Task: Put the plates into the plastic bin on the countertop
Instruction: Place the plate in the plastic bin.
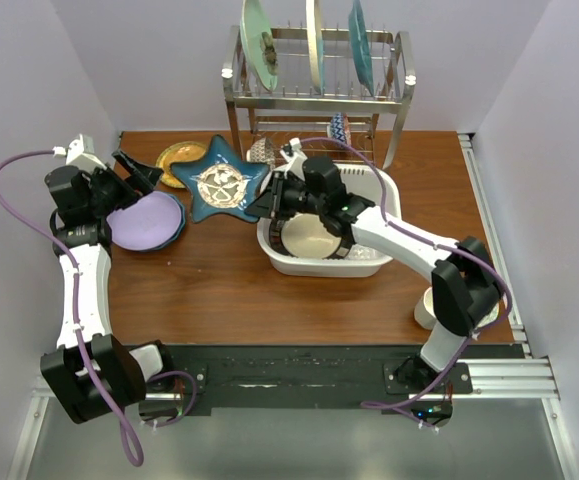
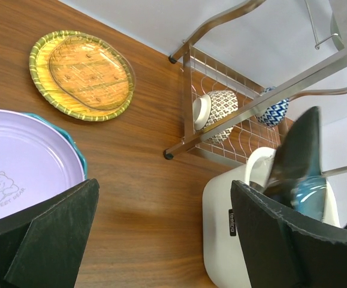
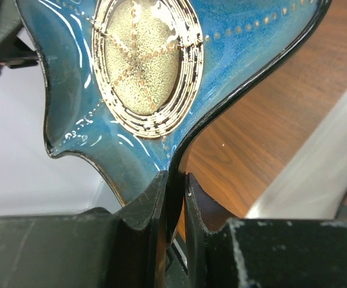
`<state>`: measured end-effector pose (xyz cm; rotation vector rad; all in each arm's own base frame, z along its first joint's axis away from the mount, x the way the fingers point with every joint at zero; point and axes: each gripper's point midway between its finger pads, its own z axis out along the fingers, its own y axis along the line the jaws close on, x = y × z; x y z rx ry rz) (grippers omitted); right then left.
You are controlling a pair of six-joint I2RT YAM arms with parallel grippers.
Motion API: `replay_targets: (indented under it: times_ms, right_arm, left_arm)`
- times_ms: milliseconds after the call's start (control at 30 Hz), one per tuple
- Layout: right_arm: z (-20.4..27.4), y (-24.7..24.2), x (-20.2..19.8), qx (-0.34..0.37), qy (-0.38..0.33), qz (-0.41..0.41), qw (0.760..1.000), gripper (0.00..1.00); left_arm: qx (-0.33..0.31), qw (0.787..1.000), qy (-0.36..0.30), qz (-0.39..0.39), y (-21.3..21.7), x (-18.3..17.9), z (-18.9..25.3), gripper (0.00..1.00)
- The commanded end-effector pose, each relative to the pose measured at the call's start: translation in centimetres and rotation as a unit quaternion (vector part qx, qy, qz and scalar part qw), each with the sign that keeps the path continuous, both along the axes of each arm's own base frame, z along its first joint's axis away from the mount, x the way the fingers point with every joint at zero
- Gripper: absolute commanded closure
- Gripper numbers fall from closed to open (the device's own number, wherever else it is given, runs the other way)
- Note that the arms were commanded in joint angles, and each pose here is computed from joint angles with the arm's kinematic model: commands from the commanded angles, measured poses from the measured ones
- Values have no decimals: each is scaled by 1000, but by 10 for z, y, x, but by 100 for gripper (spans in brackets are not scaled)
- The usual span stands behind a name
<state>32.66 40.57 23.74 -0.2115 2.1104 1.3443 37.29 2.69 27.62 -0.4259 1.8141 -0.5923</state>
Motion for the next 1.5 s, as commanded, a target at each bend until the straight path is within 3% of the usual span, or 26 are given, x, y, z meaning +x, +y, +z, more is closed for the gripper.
replay_targets:
  times_ms: [0,167,600,1000,1467]
  right_arm:
    - [80,-24,9,74,-96,-15,993,100]
    - [96,-48,11,73,-114,-37,990,100]
    - [79,-110,22,-12,-126,-103,987,100]
    - [22,-149,11,-94,-86,-112,986,100]
    - [-14,-185,11,-108,-48,-133,984,100]
  left_arm:
    - [19,1000,-6,1,4,-1,-3,4]
    - [17,1000,-3,0,4,-1,-6,4]
    - [14,1000,3,-4,3,-1,-13,3]
    - [12,1000,12,-11,2,1,-20,3]
    - [6,999,28,-20,0,3,-37,3]
